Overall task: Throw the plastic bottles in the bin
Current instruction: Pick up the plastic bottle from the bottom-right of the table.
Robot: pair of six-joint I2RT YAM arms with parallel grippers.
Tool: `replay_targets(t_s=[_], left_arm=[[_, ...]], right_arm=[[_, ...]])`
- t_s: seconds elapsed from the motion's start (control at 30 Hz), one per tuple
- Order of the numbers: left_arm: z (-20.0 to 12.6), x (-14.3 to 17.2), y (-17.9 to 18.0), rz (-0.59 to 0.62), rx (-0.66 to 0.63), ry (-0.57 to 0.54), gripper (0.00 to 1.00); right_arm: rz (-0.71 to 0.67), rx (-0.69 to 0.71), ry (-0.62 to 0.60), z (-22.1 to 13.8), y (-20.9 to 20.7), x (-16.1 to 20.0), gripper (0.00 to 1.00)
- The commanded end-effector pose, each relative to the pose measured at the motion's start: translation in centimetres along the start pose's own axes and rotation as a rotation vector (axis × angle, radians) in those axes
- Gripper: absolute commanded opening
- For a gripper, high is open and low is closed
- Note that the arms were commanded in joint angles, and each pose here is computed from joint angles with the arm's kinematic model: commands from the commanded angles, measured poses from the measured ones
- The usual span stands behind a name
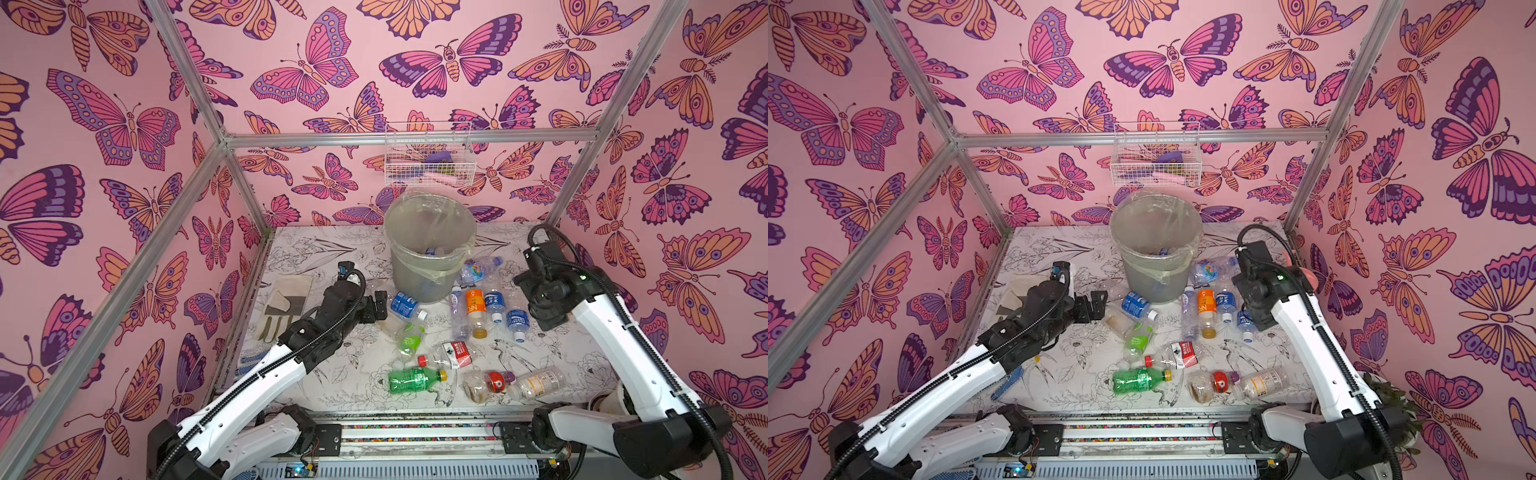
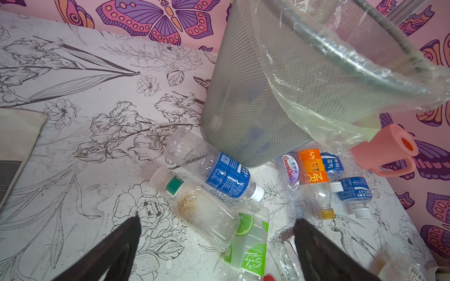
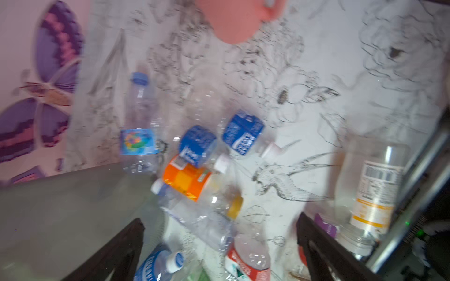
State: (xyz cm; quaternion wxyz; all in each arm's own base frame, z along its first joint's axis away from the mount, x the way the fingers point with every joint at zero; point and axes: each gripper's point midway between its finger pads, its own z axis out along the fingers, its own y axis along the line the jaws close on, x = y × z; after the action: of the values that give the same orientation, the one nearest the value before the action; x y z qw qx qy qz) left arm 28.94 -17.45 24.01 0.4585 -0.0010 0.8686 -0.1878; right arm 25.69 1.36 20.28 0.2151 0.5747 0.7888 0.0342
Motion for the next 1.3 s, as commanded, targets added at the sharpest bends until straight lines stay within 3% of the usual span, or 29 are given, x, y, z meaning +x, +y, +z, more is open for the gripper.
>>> replay_targets(t_s=[0.0,0.27,0.6,1.03,1.27], left_arm=[[0.0,0.2,0.1,0.012,0.004,0.0,1.0],[0.3,0.2,0.0,0.009,0.005,0.004,1.0],[0.4,0.4,0.2,0.013,-0.003,0.003,1.0],[0.6,0.1,-0.1,0.019,0.003,0.002,1.0],[0.6,-0.1,-0.3,0.019,0.007,0.0,1.0]], right_arm=[[0.132,0.071,0.02,0.0,-3.9,0.5,0.98],[0.218,0.199,0.077,3.4,-8.8,3.2,0.94],[0.193,0.329,0.038,5.3,-12.8,3.6,0.94],[0.082,0.412,0.058,8.1,-14.8,4.7,0.93],[0.032,0.465,0.136,10.1,-14.9,6.5,0.93]])
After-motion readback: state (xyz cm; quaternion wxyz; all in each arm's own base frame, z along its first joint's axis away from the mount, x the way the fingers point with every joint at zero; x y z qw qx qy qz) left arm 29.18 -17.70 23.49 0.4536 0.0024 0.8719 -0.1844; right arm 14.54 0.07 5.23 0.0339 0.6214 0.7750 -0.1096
